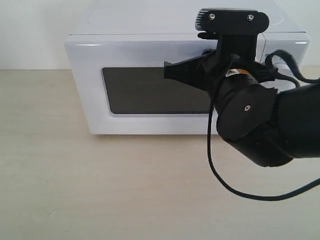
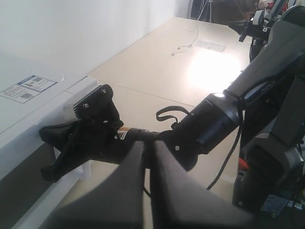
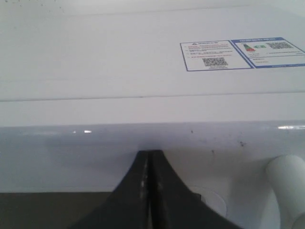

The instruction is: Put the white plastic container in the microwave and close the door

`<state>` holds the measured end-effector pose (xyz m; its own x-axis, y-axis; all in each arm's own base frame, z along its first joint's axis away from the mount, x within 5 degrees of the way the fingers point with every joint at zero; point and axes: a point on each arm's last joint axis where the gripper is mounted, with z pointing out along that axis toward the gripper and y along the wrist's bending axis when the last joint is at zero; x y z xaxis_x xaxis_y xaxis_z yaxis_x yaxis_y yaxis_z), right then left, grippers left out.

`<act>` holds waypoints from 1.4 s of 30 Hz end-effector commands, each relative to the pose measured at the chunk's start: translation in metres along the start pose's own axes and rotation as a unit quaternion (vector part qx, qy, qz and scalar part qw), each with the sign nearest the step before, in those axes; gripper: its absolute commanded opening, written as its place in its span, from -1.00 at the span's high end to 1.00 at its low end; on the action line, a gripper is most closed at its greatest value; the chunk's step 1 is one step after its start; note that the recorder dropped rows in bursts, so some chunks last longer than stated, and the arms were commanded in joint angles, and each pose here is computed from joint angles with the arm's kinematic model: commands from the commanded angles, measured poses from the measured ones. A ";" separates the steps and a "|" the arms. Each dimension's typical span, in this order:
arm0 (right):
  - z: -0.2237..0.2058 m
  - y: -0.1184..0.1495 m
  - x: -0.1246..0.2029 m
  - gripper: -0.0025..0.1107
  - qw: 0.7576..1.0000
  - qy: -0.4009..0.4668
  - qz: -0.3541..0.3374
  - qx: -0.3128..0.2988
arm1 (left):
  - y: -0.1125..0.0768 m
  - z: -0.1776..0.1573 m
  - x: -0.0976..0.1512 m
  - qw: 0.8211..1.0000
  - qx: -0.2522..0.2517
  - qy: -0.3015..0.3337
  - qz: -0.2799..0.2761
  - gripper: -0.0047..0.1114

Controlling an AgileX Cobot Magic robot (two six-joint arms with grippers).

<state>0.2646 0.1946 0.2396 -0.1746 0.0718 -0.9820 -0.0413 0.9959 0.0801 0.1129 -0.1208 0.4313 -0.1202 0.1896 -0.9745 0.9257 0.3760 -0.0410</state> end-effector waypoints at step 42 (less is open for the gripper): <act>-0.169 -0.114 -0.072 0.96 0.998 -0.049 -0.026 0.029 | -0.002 -0.010 -0.009 0.985 -0.027 -0.108 -0.128 0.84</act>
<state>0.1159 0.0674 0.3314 -0.0769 0.0258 -0.9967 0.0100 0.9996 0.0251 0.1070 -0.1132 0.4431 -0.2474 -0.0940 -0.9643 0.8593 0.4385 -0.2632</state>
